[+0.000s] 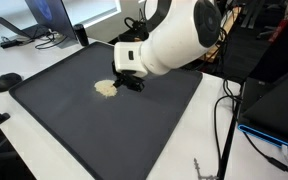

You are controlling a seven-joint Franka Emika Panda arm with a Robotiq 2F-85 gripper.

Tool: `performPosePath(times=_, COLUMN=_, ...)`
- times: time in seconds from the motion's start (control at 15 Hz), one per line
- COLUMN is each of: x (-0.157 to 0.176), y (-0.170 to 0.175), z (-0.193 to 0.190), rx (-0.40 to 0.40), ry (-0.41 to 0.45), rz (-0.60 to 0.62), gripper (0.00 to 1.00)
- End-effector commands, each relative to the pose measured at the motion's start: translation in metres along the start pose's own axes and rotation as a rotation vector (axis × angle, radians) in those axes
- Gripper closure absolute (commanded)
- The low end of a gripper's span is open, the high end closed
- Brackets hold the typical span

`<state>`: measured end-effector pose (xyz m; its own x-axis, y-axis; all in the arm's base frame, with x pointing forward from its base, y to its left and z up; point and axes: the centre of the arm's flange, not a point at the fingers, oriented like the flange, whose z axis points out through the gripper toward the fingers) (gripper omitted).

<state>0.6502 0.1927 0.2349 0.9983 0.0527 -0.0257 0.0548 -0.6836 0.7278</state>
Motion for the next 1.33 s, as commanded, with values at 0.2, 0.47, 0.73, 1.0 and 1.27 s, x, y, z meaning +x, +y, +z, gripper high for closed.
performPosePath(times=0.2, x=0.052, y=-0.033, z=0.027, rx=-0.106, ry=-0.085, rz=0.064, gripper=0.97)
performPosePath(times=0.47, x=0.063, y=-0.046, z=0.048, rx=-0.164, ry=-0.095, rz=0.101, gripper=0.97)
performPosePath(times=0.73, x=0.070, y=-0.052, z=0.066, rx=-0.197, ry=-0.117, rz=0.125, gripper=0.97)
performPosePath(times=1.0, x=0.072, y=-0.057, z=0.080, rx=-0.253, ry=-0.136, rz=0.151, gripper=0.97)
performPosePath(times=1.27, x=0.071, y=-0.054, z=0.086, rx=-0.255, ry=-0.175, rz=0.146, gripper=0.97)
